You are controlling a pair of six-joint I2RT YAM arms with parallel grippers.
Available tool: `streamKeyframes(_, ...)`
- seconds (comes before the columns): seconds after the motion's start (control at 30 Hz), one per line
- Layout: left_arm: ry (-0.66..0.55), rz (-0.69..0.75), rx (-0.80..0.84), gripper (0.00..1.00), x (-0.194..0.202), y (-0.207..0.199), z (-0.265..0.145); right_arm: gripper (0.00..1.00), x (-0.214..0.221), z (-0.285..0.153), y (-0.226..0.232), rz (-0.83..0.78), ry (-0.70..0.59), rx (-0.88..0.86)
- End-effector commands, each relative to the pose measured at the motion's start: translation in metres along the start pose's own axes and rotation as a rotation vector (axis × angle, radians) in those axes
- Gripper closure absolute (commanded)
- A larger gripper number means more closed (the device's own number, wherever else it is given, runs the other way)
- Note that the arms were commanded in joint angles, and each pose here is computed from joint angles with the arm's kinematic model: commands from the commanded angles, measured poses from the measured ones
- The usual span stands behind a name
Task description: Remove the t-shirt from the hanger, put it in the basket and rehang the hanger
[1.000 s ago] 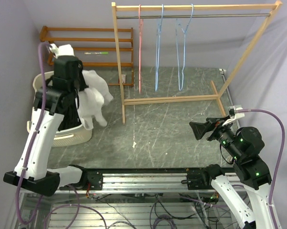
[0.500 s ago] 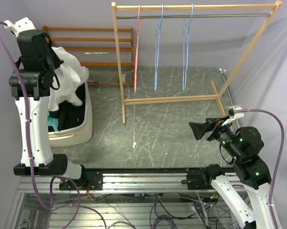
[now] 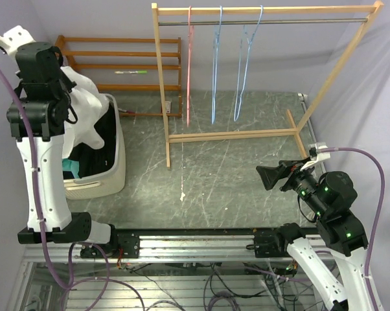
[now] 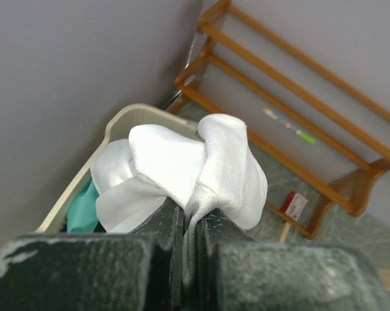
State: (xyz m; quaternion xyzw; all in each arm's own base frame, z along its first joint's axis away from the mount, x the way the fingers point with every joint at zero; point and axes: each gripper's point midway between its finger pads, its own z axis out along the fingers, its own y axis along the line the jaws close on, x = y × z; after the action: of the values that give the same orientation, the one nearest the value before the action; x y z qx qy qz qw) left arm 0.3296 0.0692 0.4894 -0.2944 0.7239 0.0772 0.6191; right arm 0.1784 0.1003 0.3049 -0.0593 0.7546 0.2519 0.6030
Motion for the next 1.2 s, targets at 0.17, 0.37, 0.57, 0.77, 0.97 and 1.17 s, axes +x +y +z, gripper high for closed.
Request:
streamKeyframes(0.17, 0.048, 0.004, -0.158, 0.88, 0.065, 0.040, 0.044, 0.00, -0.001, 0.002, -0.001, -0.007, -0.008, 0.001)
streamKeyframes(0.37, 0.261, -0.023, -0.192, 0.88, 0.175, 0.073, 0.080, 0.00, -0.001, 0.002, -0.001, -0.006, -0.009, 0.003)
streamKeyframes(0.57, 0.500, -0.078, -0.221, 0.88, 0.277, 0.103, 0.099, 0.00, 0.000, 0.003, -0.002, -0.005, -0.003, 0.006)
streamKeyframes(0.77, 0.584, -0.105, -0.084, 0.69, 0.297, 0.096, 0.098, 0.00, 0.001, 0.006, -0.002, -0.005, 0.007, 0.008)
streamKeyframes(0.97, 0.497, -0.106, 0.121, 0.02, 0.270, 0.059, 0.071, 0.00, 0.003, 0.008, -0.003, -0.003, 0.018, 0.012)
streamKeyframes(1.17, 0.384, -0.033, 0.328, 0.03, 0.245, 0.023, 0.027, 0.00, 0.004, 0.009, -0.003, 0.000, 0.025, 0.011)
